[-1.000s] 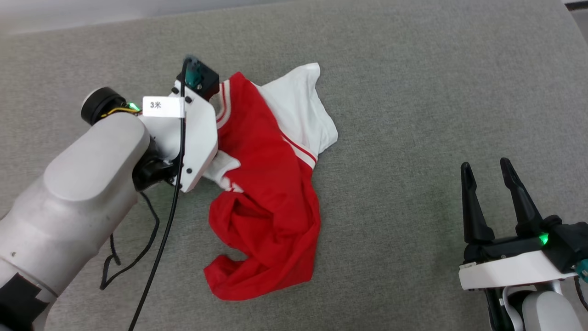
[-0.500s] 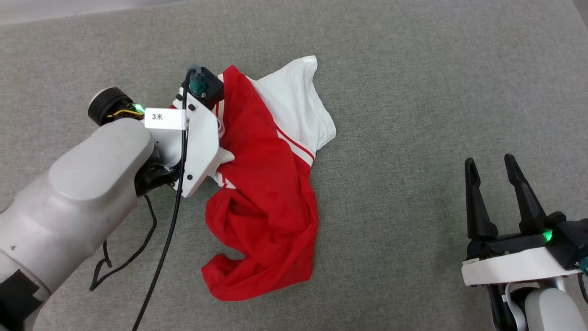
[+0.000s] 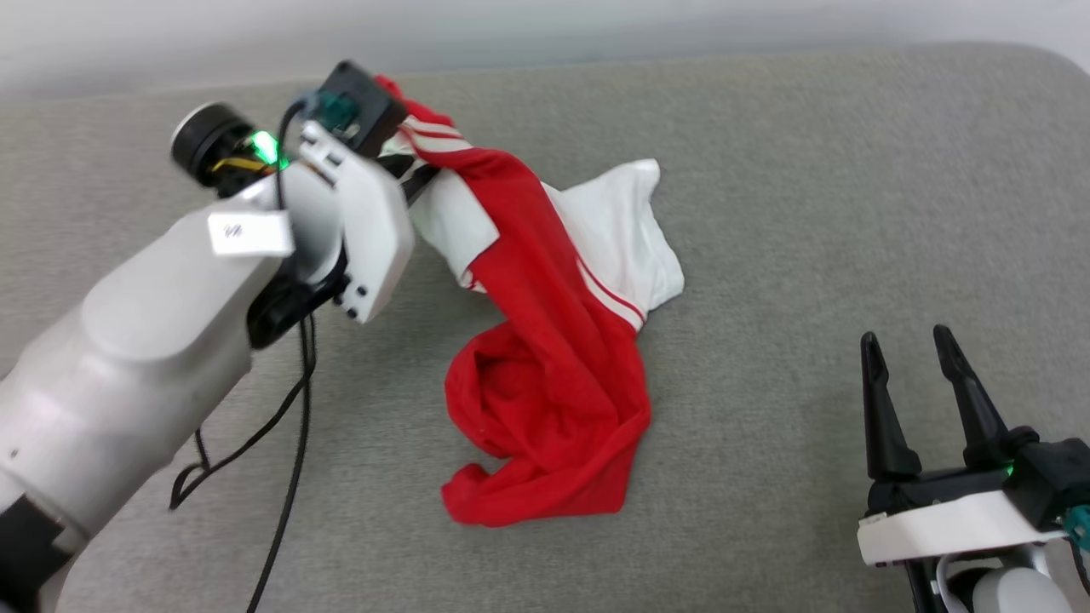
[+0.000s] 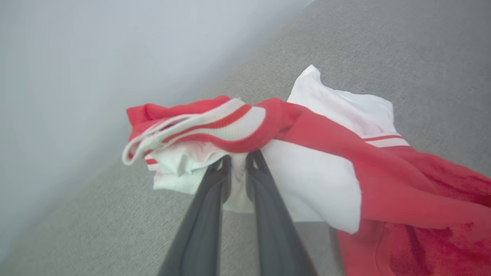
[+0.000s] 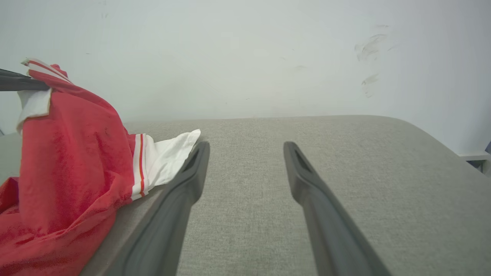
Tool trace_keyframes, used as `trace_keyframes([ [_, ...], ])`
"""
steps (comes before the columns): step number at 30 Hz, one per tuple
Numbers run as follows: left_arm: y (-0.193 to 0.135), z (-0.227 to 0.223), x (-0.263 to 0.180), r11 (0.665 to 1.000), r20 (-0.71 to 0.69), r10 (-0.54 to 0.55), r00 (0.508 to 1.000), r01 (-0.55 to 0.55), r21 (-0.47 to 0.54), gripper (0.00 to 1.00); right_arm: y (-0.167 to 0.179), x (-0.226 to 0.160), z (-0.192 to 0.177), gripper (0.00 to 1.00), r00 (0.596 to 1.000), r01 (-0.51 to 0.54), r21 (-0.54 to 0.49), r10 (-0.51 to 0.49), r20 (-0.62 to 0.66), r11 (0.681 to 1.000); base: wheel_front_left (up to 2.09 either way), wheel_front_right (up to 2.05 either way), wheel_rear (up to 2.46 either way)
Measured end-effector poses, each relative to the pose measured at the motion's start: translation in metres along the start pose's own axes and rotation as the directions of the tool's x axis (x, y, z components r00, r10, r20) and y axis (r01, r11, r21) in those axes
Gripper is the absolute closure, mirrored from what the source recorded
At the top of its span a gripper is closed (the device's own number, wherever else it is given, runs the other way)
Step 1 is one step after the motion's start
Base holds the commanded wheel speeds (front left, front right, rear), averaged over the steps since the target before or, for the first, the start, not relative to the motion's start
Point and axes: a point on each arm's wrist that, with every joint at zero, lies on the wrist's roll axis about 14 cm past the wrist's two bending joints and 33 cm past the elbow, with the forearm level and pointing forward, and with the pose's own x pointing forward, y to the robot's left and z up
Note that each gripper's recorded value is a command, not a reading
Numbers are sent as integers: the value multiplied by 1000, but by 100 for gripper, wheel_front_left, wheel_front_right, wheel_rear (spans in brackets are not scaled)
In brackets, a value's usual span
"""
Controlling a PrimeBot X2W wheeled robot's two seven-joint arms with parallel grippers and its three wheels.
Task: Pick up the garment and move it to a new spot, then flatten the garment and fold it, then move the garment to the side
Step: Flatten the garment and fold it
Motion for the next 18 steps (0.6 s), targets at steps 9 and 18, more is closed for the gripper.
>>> trace_keyframes([
  [9,35,-56,-75,961,19,228,973,-222,-165,100,23,-4,7,0,998,-66,9,66,19,998,0,0,0],
  [18,25,-158,-123,856,-146,349,926,-379,-353,100,32,-4,8,0,995,-94,7,94,23,996,0,0,0],
])
